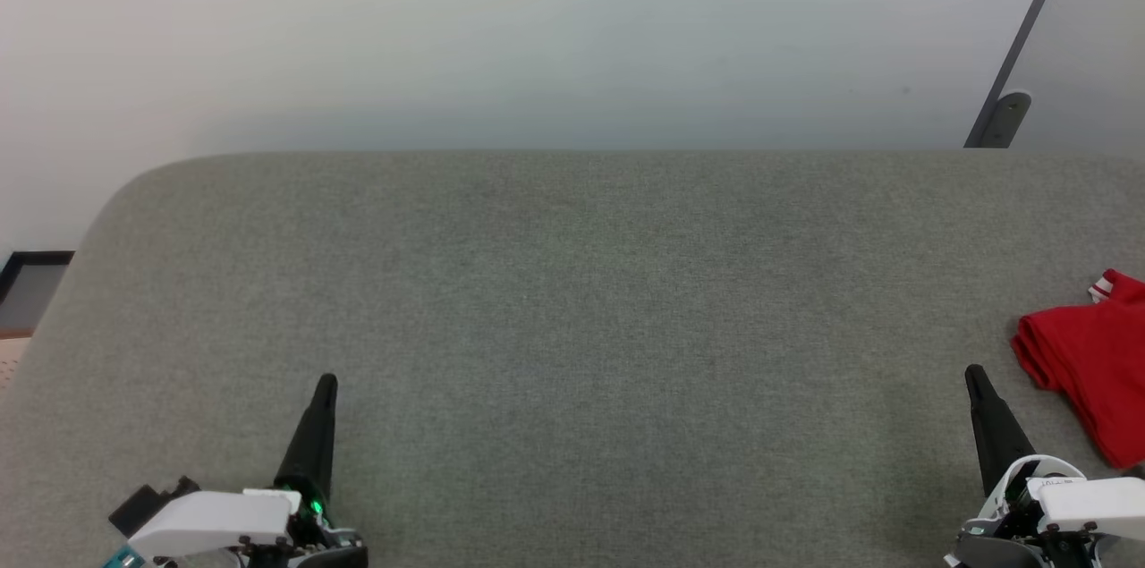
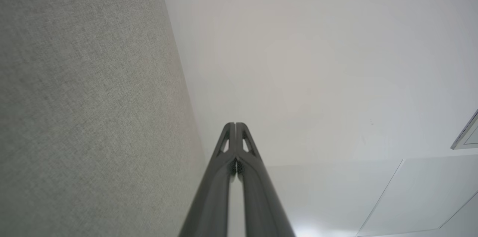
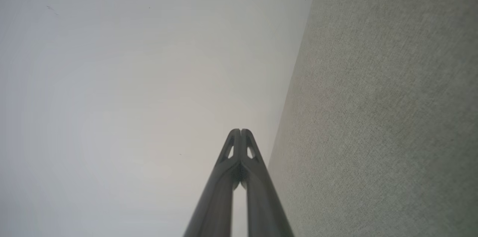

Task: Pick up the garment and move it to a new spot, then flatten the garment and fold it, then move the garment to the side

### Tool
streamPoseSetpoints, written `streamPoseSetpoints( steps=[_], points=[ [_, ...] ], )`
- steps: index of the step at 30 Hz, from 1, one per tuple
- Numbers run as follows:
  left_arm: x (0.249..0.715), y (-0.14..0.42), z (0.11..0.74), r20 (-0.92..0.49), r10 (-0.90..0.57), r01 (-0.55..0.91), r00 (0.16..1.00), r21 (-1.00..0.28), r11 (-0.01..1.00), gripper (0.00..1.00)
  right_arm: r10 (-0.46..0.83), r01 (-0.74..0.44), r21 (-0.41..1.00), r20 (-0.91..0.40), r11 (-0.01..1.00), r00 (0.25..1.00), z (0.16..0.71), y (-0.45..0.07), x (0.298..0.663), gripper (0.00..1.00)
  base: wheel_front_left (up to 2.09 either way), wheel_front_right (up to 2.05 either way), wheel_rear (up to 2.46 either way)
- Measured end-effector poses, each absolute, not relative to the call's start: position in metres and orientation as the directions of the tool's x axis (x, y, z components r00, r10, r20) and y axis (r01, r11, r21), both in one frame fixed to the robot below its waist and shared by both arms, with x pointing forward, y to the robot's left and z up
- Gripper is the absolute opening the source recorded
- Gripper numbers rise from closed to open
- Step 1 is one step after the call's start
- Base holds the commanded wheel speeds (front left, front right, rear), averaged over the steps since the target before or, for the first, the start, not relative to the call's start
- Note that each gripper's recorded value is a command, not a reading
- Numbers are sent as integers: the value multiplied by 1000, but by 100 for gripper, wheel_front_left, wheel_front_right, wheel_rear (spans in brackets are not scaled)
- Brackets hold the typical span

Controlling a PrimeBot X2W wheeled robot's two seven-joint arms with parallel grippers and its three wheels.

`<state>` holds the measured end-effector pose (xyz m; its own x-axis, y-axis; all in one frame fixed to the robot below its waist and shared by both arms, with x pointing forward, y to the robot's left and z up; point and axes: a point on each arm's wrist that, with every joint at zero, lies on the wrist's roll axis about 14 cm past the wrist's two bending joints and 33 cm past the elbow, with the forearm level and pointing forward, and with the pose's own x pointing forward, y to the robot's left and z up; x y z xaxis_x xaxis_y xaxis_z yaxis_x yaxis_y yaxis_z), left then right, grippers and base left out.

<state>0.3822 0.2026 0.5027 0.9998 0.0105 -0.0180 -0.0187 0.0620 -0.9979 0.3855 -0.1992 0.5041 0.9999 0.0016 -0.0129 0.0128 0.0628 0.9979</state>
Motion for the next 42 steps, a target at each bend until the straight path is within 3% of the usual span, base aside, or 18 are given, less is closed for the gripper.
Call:
streamPoseSetpoints(
  steps=[10,42],
  points=[
    [388,200,505,-10,-1,-10,1000,-1000,-1,0,1,9,1000,-9,1,1000,504,-200,388,0,0,0,0],
    [388,200,505,-10,-2,-10,1000,-1000,-4,0,0,4,1000,-4,-1,1000,506,-200,389,0,0,0,0]
  ],
)
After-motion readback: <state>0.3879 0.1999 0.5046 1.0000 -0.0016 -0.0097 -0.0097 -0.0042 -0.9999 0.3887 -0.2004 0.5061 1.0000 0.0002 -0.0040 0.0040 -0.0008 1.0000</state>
